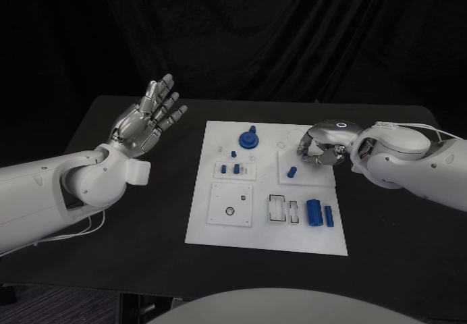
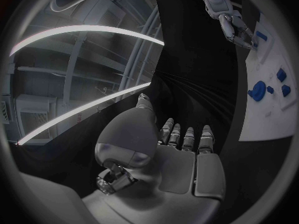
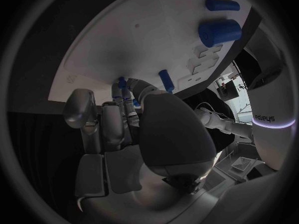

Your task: Assemble the parts on the task board

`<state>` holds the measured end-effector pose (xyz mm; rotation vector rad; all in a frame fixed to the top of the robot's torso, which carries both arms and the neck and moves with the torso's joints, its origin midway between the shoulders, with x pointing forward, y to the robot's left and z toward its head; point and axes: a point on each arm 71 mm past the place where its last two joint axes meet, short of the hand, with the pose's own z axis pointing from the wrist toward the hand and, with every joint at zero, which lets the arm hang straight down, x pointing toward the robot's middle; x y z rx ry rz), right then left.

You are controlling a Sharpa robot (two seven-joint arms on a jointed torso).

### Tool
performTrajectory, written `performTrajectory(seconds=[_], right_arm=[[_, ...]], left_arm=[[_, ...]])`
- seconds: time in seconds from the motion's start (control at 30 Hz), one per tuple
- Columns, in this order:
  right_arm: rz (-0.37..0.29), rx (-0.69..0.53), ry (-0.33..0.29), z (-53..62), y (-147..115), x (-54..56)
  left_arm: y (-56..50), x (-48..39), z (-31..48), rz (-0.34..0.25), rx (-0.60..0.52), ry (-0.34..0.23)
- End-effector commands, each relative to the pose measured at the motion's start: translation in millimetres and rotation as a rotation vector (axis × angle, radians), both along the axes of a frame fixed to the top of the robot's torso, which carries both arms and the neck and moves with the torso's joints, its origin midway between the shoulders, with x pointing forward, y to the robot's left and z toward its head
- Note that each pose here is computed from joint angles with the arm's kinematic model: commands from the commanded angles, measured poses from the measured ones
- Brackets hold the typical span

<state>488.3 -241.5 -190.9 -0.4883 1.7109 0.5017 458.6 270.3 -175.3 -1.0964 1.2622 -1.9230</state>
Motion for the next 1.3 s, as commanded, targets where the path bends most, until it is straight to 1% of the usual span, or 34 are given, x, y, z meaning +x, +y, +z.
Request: performTrajectory(seconds=[0.03, 0.27, 0.57, 0.83, 0.93, 1.1, 1.3], right_arm=[[0.002, 0.002, -0.008, -3.2, -1, -1.7], [0.003, 0.022, -0.033, -0.4, -3, -4.1], [0.020, 0.067, -0.085, 7.8, -3, -10.6], [0.035, 0.102, -0.141, 23.2, -2, -13.6], [0.038, 0.114, -0.168, 32.9, -1, -13.9], [0.037, 0.123, -0.196, 46.7, -1, -14.4], [0.054, 0.142, -0.218, 62.7, 7, -21.2]], left_arm=[[3.5, -0.4, 9.9, 0.044, -0.079, -0.118], [4.2, -0.3, 9.6, 0.045, -0.062, -0.122], [5.7, -0.4, 9.2, 0.049, -0.037, -0.127], [5.7, -1.0, 9.1, 0.047, -0.012, -0.135], [6.2, -0.6, 8.7, 0.051, -0.008, -0.132], [6.6, -0.4, 8.2, 0.059, -0.002, -0.125], [7.7, 0.2, 7.4, 0.072, 0.010, -0.119]])
